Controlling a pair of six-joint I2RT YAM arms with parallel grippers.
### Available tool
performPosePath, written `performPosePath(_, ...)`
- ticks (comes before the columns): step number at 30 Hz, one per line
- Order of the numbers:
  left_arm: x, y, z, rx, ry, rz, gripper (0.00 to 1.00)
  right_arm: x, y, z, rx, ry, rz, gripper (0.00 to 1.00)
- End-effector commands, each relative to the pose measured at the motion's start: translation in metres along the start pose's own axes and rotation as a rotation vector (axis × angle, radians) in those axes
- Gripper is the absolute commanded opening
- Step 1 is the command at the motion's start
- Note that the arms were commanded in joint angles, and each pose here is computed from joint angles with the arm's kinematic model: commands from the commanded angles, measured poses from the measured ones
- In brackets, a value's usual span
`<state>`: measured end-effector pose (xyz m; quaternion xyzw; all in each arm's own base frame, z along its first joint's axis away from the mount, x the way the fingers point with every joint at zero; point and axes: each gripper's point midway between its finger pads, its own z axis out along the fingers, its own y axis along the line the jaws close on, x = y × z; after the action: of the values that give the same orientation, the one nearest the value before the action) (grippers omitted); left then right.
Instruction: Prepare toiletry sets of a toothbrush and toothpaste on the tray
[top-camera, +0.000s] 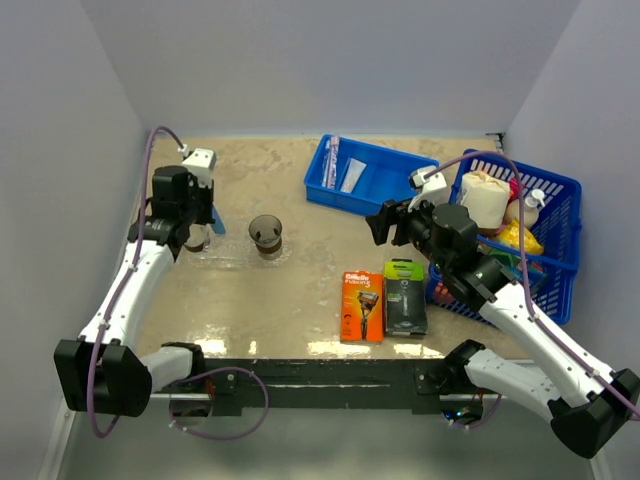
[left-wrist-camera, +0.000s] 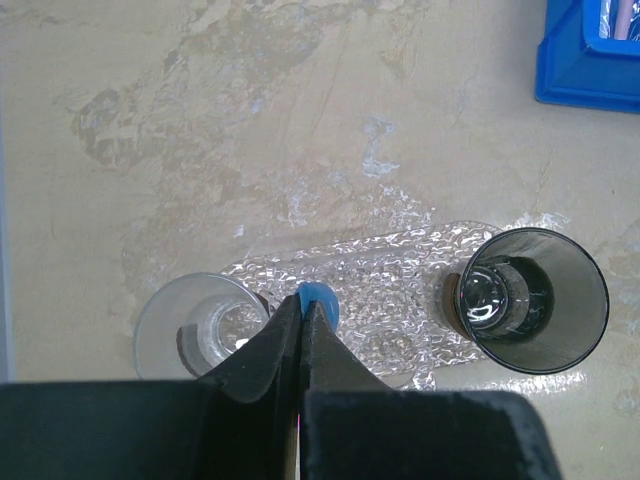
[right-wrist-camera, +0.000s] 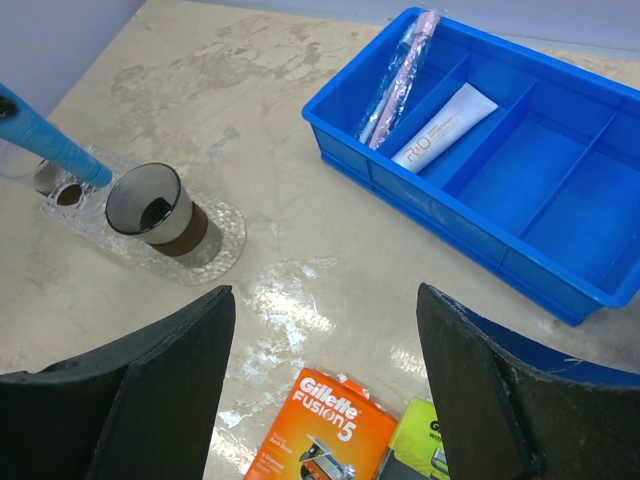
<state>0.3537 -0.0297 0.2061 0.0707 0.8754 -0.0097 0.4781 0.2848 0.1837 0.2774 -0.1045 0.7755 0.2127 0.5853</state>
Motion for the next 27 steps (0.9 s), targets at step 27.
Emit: performPosePath(27, 0.006, 0.008, 0.02, -0.027, -0.05, 0.03, 0.0, -0.002, -0.002, -0.002, 0.002, -0.022, -0.002, 0.76)
